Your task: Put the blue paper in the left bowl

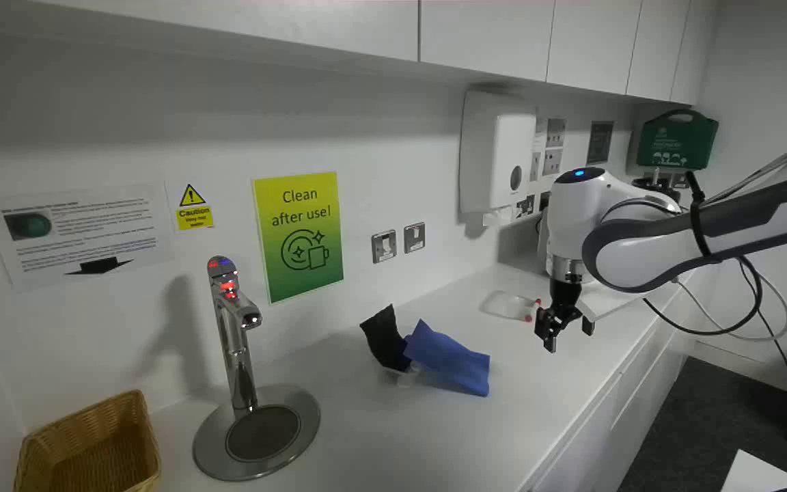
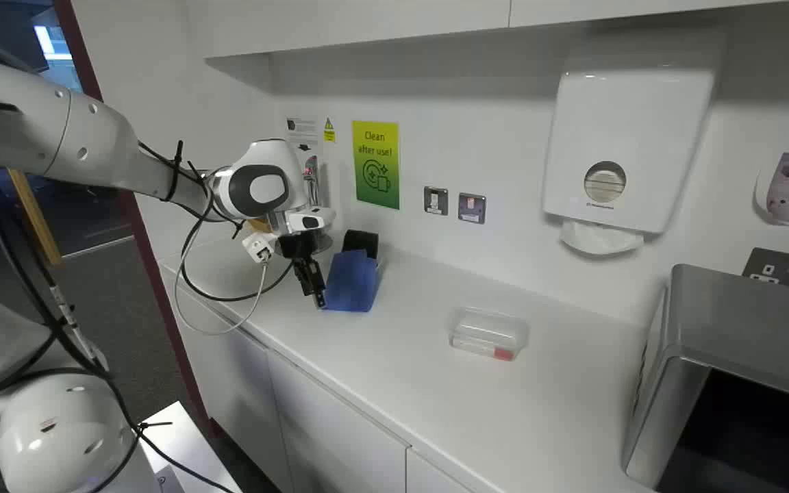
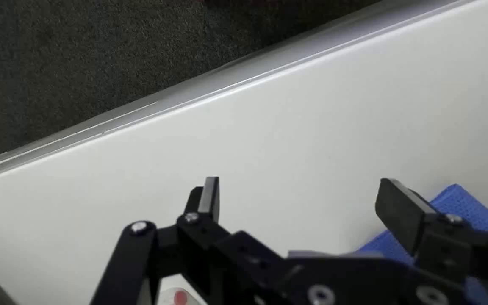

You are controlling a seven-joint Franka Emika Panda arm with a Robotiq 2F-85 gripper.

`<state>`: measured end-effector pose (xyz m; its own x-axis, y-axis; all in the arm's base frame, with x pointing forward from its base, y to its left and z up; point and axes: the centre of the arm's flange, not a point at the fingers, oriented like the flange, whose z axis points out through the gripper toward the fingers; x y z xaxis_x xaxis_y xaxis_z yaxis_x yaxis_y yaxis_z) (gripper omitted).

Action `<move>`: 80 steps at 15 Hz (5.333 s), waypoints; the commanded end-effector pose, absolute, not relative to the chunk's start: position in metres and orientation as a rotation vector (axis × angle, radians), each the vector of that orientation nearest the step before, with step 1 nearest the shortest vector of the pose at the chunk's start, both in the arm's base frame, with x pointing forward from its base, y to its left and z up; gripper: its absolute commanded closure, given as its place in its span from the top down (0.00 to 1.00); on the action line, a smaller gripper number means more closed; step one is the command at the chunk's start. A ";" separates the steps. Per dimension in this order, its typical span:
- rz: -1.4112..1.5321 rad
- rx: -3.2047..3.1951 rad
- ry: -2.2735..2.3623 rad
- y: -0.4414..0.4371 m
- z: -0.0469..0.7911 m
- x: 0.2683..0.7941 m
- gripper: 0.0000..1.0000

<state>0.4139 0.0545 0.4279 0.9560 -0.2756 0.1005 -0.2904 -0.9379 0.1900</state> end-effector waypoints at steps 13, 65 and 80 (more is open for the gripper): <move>0.034 2.569 -0.040 0.092 0.457 0.462 1.00; 0.494 1.826 0.560 0.354 0.326 0.532 1.00; 0.642 1.755 0.626 0.405 0.320 0.485 1.00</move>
